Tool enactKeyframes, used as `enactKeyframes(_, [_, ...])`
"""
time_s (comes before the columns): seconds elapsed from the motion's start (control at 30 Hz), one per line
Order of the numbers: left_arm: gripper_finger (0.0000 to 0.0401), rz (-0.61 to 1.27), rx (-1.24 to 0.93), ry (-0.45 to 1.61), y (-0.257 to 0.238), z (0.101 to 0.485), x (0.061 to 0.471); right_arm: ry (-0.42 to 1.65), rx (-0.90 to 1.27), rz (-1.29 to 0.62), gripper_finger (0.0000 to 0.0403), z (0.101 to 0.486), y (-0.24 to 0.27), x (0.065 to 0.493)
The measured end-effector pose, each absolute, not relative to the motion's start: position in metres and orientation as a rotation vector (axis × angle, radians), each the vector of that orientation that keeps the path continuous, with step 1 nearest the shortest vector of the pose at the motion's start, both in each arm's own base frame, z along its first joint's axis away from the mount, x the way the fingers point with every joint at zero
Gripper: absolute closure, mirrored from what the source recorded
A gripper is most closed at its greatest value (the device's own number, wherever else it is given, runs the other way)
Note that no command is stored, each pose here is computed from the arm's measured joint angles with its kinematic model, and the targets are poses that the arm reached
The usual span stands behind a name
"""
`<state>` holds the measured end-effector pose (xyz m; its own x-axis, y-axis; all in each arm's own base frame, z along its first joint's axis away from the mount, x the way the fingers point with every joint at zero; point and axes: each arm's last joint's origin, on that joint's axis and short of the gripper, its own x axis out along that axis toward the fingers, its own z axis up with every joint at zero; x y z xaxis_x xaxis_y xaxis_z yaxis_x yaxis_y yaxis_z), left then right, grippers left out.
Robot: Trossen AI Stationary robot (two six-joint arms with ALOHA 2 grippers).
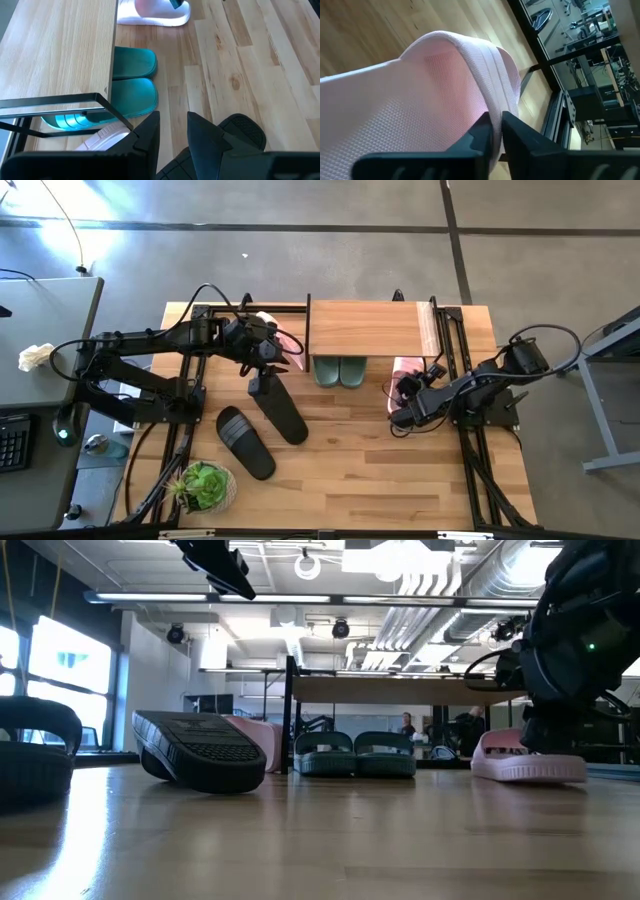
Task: Pick and place slides into the shelf
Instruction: Put the left pink slide under the shelf
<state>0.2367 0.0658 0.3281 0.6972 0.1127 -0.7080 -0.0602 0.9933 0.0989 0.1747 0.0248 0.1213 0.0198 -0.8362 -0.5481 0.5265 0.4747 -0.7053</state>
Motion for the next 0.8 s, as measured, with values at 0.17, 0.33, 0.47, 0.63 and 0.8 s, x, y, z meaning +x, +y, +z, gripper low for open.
enactKeyframes(0.17, [0.0318, 0.096, 0.069, 0.795, 0.066, 0.328, 0.237, 1.119, -0.345, -1.094, 0.0312, 0.122, 0.025, 0.174])
enactKeyframes(0.33, [0.0318, 0.096, 0.069, 0.795, 0.066, 0.328, 0.237, 1.138, -0.346, -1.094, 0.0283, 0.124, 0.025, 0.175])
enactKeyframes(0.47, [0.0318, 0.096, 0.07, 0.796, 0.066, 0.328, 0.237, 1.137, -0.348, -1.125, 0.0279, 0.137, 0.029, 0.177])
enactKeyframes(0.63, [0.0318, 0.096, 0.069, 0.796, 0.066, 0.328, 0.237, 1.134, -0.334, -1.133, 0.0279, 0.159, 0.044, 0.182])
enactKeyframes(0.8, [0.0318, 0.096, 0.07, 0.796, 0.066, 0.328, 0.237, 1.13, -0.311, -1.079, 0.0279, 0.175, 0.06, 0.189])
